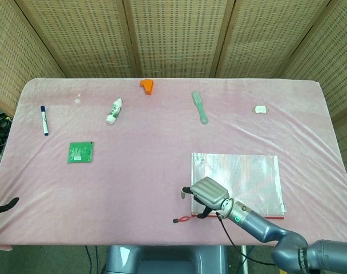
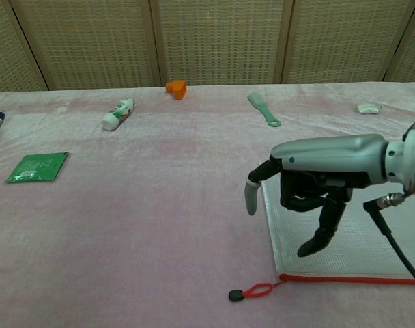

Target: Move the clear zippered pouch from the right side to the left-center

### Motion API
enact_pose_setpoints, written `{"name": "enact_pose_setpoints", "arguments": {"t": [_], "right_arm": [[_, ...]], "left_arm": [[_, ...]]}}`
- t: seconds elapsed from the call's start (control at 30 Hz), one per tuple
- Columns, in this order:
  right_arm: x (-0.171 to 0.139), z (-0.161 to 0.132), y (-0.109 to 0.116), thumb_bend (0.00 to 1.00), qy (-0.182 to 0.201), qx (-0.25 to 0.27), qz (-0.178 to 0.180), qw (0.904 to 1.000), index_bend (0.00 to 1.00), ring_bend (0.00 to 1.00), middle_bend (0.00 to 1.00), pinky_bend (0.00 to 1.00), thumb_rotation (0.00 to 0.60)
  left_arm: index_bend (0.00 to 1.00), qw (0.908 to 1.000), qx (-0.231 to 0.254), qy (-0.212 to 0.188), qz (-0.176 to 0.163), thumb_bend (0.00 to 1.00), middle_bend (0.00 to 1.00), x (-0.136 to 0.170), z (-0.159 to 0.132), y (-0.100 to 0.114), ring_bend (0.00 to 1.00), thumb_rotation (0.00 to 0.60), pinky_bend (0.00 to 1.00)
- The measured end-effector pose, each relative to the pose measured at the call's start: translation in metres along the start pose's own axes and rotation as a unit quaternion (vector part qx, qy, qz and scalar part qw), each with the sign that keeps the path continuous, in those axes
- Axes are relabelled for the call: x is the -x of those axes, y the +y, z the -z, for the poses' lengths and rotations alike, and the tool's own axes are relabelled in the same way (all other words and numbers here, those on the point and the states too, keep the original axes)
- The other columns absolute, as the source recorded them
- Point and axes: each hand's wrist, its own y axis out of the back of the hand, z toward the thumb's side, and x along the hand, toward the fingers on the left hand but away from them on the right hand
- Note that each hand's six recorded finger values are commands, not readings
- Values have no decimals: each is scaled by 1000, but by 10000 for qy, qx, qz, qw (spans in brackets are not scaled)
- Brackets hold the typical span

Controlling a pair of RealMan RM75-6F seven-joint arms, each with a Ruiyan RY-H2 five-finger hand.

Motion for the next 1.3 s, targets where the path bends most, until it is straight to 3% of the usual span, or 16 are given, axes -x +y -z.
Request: {"name": "enact_pose_setpoints", "arguments": {"t": [0.33,0.8,1.3], "right_arm": [[31,-19,-27,410,-50,-98,-252,9996,469,984,1000,1000,600],[56,-41,-58,450,-115,-381,-505,9979,512,984,1000,1000,600],[53,-30,-70,470,-323,-513,-688,9958,545,984,1000,1000,600]], "left_arm": [[0,10000,26,33,4,0,0,-1,2,1,0,600,0],[0,9999,67,95,29,0,0,-5,6,1,0,600,0],[0,9999,53,90,88,0,0,-5,7,-1,0,600,0]]}}
